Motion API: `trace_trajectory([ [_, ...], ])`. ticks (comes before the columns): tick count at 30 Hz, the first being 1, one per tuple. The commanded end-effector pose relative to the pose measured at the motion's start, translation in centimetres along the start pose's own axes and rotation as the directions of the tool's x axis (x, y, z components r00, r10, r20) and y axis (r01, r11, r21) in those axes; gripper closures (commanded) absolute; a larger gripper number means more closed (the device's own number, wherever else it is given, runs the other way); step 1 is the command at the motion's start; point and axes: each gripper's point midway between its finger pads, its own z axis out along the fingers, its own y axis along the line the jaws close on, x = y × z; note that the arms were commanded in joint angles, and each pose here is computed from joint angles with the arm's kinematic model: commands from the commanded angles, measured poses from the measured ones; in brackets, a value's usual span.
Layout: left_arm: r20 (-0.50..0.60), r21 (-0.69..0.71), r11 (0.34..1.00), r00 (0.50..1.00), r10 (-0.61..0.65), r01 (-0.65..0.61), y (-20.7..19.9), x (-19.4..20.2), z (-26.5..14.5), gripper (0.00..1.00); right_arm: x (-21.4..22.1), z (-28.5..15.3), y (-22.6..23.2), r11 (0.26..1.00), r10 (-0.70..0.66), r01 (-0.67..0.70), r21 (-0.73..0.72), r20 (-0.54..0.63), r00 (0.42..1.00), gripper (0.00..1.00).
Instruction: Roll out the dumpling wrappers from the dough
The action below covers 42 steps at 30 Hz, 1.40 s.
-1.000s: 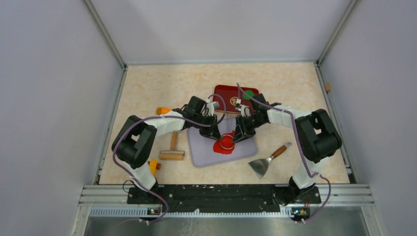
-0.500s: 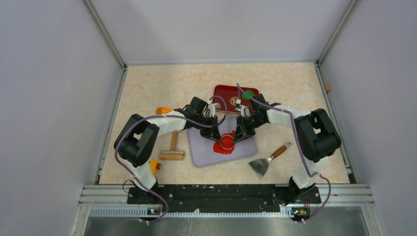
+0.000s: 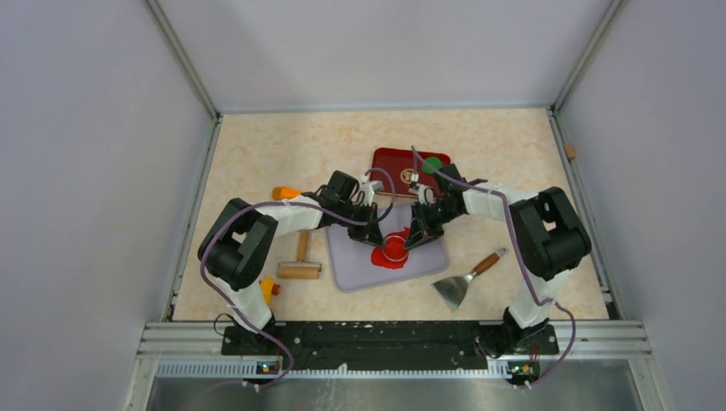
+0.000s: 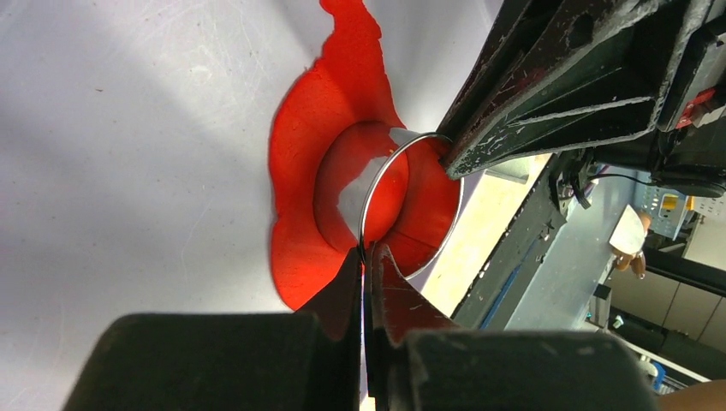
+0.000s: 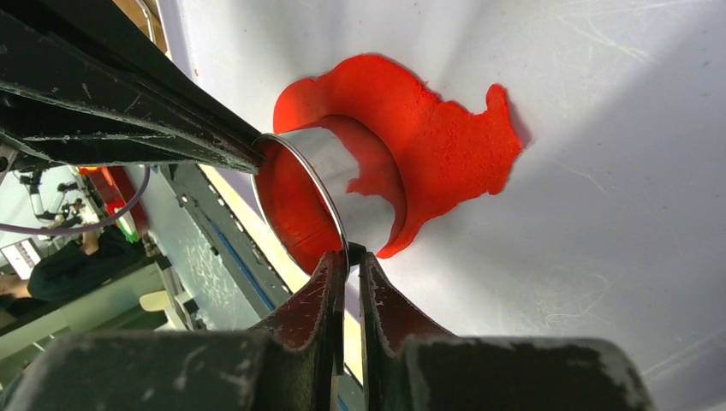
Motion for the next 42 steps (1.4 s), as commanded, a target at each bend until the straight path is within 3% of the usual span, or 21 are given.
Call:
trace_trajectory([
  [1, -0.080, -0.123, 0.992, 0.996, 0.024, -0.034, 4.3, 4.2, 1.4, 1.00, 1.9, 1.9, -3.1, 0.989, -0.053, 0.058, 0.137, -0.042, 0.998, 1.00],
  [11, -0.084, -0.155, 0.985, 0.994, 0.067, -0.080, 6.3, 5.1, 2.2, 1.00, 3.8, 2.8, -4.1, 0.978, -0.040, 0.056, 0.201, -0.084, 0.996, 1.00],
  [18, -0.093, -0.138, 0.979, 0.986, 0.138, -0.150, 6.2, 3.3, 2.3, 1.00, 5.6, 2.7, -2.0, 0.993, -0.053, 0.063, 0.098, -0.101, 0.993, 1.00],
  [24, -0.077, -0.150, 0.974, 0.984, 0.158, -0.168, 7.1, 1.3, 2.3, 1.00, 6.1, 2.4, -1.2, 0.991, -0.085, 0.093, 0.092, -0.089, 0.992, 1.00],
  [30, -0.060, -0.105, 0.986, 0.991, 0.123, -0.129, 5.6, 2.5, 2.2, 1.00, 3.3, 2.8, -2.9, 0.975, -0.095, 0.105, 0.197, -0.060, 0.994, 1.00],
  [42, -0.069, -0.042, 0.986, 0.985, 0.156, -0.159, 2.9, 5.5, 2.1, 1.00, -1.2, 4.1, -2.7, 0.974, -0.105, 0.112, 0.198, -0.049, 0.993, 1.00],
])
